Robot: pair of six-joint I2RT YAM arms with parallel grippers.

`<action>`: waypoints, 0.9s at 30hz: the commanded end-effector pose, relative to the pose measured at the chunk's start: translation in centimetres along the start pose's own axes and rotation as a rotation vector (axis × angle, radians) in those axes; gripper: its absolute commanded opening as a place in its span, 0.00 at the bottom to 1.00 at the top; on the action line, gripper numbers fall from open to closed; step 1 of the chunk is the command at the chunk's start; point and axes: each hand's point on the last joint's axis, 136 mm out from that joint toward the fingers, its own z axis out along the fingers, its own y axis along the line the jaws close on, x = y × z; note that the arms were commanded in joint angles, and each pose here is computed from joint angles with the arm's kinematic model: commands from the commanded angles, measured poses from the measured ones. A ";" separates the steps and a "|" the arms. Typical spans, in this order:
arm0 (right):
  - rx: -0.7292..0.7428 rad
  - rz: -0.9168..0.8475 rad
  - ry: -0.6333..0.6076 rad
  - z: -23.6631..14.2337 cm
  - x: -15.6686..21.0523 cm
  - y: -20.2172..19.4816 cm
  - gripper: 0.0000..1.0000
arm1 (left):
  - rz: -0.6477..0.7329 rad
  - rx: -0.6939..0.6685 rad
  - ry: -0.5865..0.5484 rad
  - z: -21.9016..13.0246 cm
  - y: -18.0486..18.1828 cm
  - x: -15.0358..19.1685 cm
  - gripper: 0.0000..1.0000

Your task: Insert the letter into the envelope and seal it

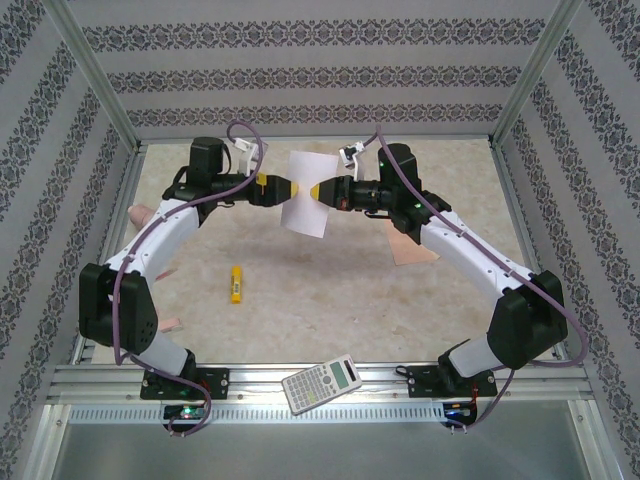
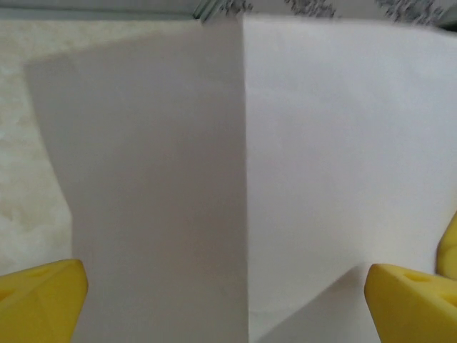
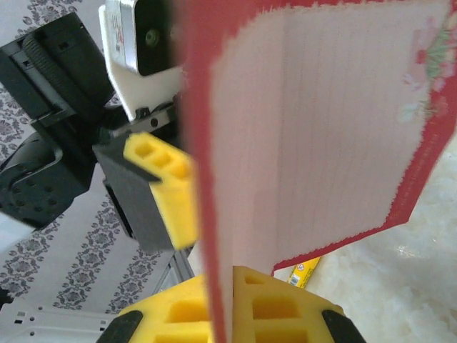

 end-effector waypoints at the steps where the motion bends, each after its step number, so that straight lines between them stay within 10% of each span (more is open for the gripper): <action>1: -0.071 -0.057 -0.023 -0.2 -1.2 2.6 0.00 | -0.018 0.119 -0.060 -0.5 -0.8 -1.5 1.00; 27: -0.135 -0.054 -0.045 0.9 -1.9 2.9 0.00 | -0.116 0.462 -0.085 -1.8 -3.9 -3.0 1.00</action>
